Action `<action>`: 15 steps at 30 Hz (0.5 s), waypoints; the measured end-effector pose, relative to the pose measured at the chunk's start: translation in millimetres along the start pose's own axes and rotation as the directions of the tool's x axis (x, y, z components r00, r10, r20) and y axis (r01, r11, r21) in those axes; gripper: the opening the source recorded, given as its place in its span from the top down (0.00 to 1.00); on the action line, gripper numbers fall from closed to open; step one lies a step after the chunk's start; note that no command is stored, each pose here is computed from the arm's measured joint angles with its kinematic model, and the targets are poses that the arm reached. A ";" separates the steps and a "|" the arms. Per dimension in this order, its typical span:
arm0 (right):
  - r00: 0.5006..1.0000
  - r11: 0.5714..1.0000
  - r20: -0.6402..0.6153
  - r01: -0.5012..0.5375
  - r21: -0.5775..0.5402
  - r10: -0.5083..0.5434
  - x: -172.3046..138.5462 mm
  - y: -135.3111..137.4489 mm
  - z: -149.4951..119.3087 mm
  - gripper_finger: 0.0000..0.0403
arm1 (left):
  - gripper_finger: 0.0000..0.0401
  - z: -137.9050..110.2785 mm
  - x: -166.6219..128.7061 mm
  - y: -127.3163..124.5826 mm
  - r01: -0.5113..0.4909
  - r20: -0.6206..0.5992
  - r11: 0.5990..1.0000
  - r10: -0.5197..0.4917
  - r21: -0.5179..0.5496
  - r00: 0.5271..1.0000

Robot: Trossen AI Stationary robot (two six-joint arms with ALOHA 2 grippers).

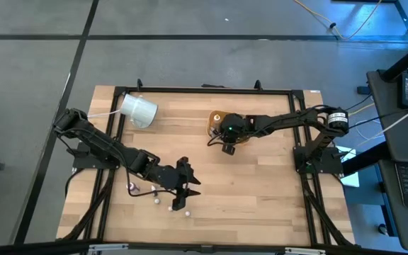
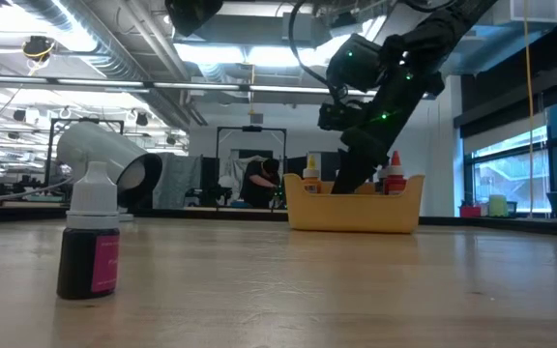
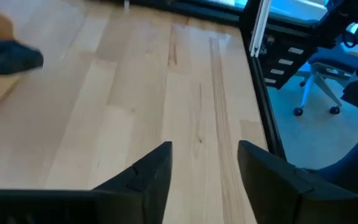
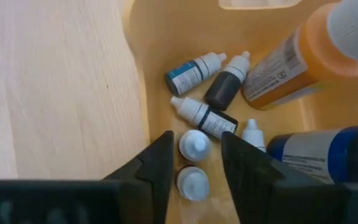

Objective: Pick & Place food coloring
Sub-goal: Put the small orange food coloring bottle into the yellow bin, then put the small pink food coloring bottle into the yellow bin

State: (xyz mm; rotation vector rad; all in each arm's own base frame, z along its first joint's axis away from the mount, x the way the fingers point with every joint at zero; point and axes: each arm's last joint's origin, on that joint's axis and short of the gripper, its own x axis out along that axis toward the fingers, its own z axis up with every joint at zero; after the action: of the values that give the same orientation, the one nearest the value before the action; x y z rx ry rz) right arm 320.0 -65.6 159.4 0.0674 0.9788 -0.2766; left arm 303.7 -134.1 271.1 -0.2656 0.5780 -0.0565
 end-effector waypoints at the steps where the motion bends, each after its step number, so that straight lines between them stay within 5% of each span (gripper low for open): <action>1: 1.000 1.000 -0.001 0.006 0.001 -0.006 -0.2 -0.2 0.2 0.64 | 0.54 1.1 0.0 -0.5 0.004 0.011 1.000 -0.004 0.012 1.000; 8: 0.994 0.999 0.108 -0.007 0.040 0.003 -30.2 5.3 20.8 0.55 | 0.43 7.8 -0.9 -5.2 0.067 0.052 0.984 -0.077 0.164 0.996; 11: 0.980 0.996 0.196 -0.045 0.072 0.030 -54.5 14.7 28.4 0.55 | 0.41 10.7 -3.7 -9.2 0.150 -0.004 0.960 -0.154 0.236 0.988; 15: 0.957 0.993 0.282 -0.095 0.072 0.071 -83.8 34.9 31.8 0.54 | 0.41 8.1 -7.1 -12.3 0.143 -0.112 0.955 -0.118 0.260 0.987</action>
State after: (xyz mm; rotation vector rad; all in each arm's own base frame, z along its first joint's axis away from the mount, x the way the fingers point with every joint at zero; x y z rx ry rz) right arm 310.8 -20.9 244.1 0.1431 0.6811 -0.2428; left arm 302.4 -143.2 284.6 -0.0376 0.6397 -0.2750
